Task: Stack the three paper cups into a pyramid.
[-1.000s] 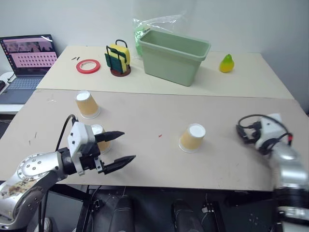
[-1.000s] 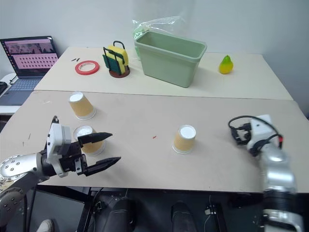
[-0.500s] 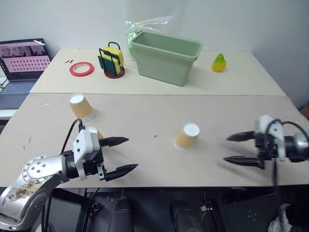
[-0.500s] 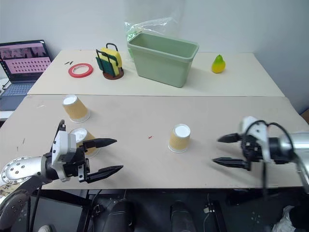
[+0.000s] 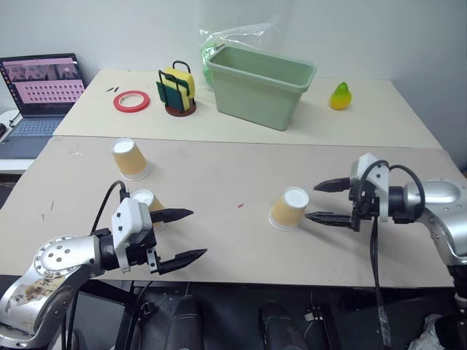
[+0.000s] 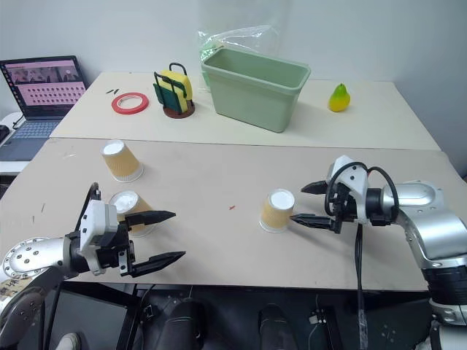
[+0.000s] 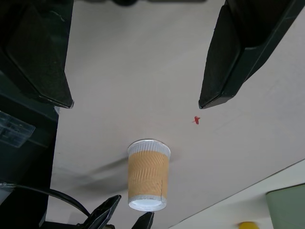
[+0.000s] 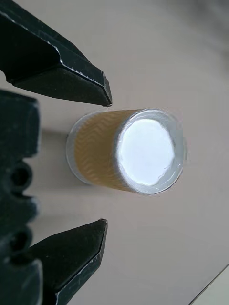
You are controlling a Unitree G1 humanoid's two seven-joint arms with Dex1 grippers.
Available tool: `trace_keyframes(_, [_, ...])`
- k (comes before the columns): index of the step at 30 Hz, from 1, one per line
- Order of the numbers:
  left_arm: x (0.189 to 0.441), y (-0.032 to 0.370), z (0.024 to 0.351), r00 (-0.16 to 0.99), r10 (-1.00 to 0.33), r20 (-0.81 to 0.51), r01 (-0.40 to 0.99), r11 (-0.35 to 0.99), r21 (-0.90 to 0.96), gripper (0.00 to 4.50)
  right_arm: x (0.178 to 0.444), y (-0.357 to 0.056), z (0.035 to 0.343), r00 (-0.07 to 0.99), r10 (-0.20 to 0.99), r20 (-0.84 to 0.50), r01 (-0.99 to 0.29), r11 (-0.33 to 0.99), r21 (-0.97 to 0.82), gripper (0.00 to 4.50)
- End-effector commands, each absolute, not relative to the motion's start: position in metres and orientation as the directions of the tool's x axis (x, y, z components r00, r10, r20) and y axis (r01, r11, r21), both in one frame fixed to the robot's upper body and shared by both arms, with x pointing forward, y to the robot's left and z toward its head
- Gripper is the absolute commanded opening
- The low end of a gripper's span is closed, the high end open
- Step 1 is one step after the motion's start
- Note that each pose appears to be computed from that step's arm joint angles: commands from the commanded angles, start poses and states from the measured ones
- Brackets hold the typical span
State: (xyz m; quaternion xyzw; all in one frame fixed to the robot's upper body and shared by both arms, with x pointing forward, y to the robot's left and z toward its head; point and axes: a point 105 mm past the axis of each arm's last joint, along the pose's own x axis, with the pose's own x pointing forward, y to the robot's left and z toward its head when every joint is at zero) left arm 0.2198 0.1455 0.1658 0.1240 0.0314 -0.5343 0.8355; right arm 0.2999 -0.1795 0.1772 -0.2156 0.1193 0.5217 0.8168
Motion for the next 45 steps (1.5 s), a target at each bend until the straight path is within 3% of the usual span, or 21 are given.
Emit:
trace_keyframes(1, [0.219, 0.143, 0.173, 0.427, -0.890, -0.162, 0.895, 0.390, 0.217, 4.50, 0.293, -0.163, 0.190, 0.372, 0.836, -0.404, -0.922, 0.284, -0.262, 4.45])
trace_keyframes(16, [0.220, 0.142, 0.172, 0.433, -0.889, -0.150, 0.891, 0.396, 0.224, 4.50, 0.312, -0.147, 0.182, 0.368, 0.842, -0.395, -0.924, 0.283, -0.259, 4.45])
trace_keyframes(22, [0.221, 0.142, 0.171, 0.435, -0.888, -0.151, 0.889, 0.397, 0.228, 4.50, 0.314, -0.143, 0.183, 0.369, 0.845, -0.386, -0.920, 0.275, -0.278, 2.73])
trace_keyframes(32, [0.223, 0.141, 0.170, 0.428, -0.890, -0.161, 0.893, 0.388, 0.226, 4.50, 0.339, -0.105, 0.226, 0.329, 0.905, -0.268, -0.915, 0.235, -0.328, 2.71])
trace_keyframes(36, [0.223, 0.135, 0.171, 0.414, -0.897, -0.158, 0.899, 0.375, 0.226, 4.50, 0.357, -0.081, 0.219, 0.268, 0.910, -0.316, -0.934, 0.165, -0.318, 2.71])
trace_keyframes(45, [0.224, 0.134, 0.171, 0.429, -0.890, -0.154, 0.891, 0.389, 0.233, 4.50, 0.378, -0.074, 0.196, 0.178, 0.890, -0.420, -0.968, 0.081, -0.239, 2.71])
